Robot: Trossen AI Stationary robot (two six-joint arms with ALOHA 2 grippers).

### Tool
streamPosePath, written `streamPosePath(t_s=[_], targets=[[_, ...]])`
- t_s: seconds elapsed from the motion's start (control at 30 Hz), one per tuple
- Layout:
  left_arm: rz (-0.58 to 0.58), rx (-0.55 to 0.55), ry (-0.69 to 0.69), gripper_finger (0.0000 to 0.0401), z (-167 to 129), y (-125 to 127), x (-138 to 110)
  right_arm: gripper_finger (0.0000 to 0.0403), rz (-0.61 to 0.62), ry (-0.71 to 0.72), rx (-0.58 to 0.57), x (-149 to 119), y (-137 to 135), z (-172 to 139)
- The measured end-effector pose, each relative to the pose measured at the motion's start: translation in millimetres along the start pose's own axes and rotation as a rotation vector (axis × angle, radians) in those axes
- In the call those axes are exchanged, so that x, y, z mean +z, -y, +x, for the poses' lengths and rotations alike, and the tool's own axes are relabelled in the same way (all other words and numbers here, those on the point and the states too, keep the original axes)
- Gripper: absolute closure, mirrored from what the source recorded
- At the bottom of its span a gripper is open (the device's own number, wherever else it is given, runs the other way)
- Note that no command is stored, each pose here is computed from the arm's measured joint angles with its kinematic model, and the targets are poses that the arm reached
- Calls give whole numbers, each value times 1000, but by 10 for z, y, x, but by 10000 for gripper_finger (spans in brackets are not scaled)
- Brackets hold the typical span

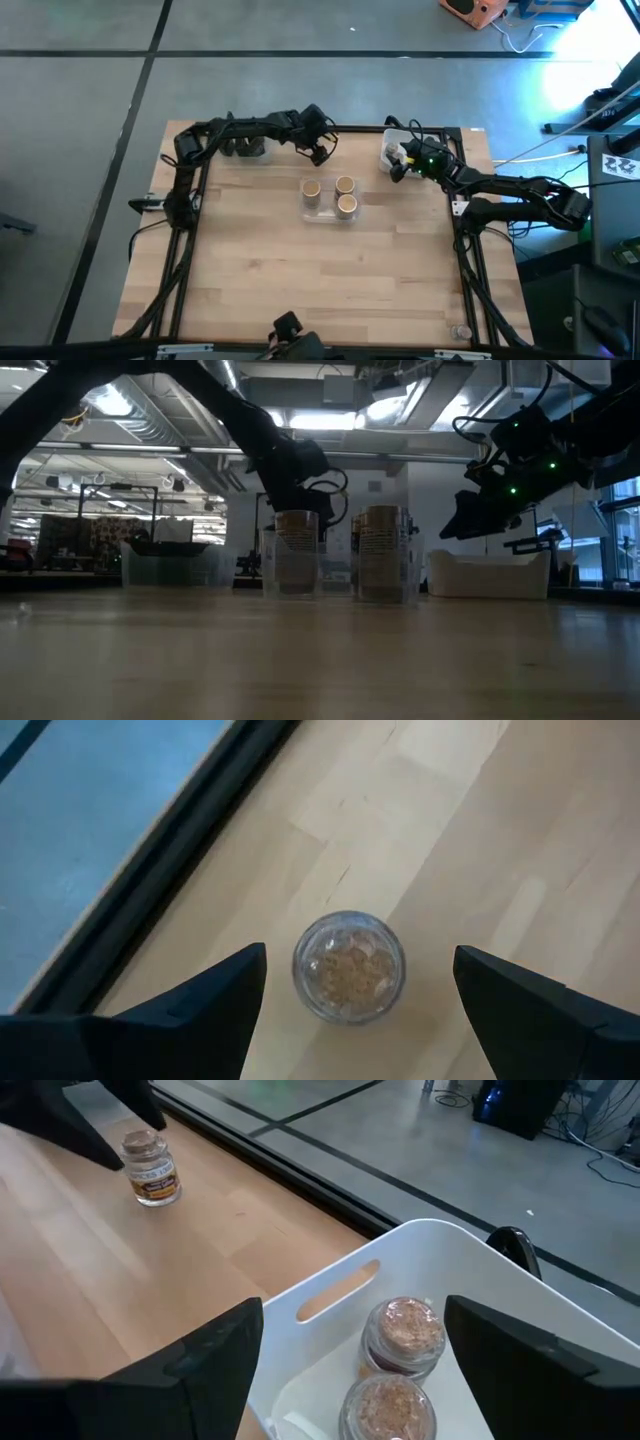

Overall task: Sort spices by type
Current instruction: Put the brown seasoning bottle into the white bin

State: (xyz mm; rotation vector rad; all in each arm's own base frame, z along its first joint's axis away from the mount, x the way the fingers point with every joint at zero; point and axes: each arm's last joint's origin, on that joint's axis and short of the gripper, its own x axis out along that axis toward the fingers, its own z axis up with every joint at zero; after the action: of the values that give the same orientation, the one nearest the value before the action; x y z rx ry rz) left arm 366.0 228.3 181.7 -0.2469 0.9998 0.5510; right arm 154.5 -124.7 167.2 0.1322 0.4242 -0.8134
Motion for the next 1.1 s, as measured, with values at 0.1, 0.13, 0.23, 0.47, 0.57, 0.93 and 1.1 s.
streamPosePath(t_s=[0.1, 0.13, 0.23, 0.47, 0.57, 0.93, 1.1], targets=[[4, 0, -9, 103, 48, -3, -17, 93, 0, 1, 0, 1, 0, 0], [4, -2, -8, 109, 50, -1, -17, 93, 1, 1, 0, 1, 0, 0], [8, -2, -16, 138, 51, -3, -24, 93, 1, 1, 1, 1, -1, 0], [64, -3, -29, 213, 99, 0, -44, 93, 7, 1, 2, 1, -1, 0], [82, 0, -27, 231, 125, -12, -46, 93, 7, 1, 2, 1, -1, 0], [207, -21, -11, 242, 53, 176, 0, 93, 2, -24, 2, -23, -1, 0], [258, -32, 79, 244, -216, 363, 148, 93, -23, -21, 2, -21, -1, 0]])
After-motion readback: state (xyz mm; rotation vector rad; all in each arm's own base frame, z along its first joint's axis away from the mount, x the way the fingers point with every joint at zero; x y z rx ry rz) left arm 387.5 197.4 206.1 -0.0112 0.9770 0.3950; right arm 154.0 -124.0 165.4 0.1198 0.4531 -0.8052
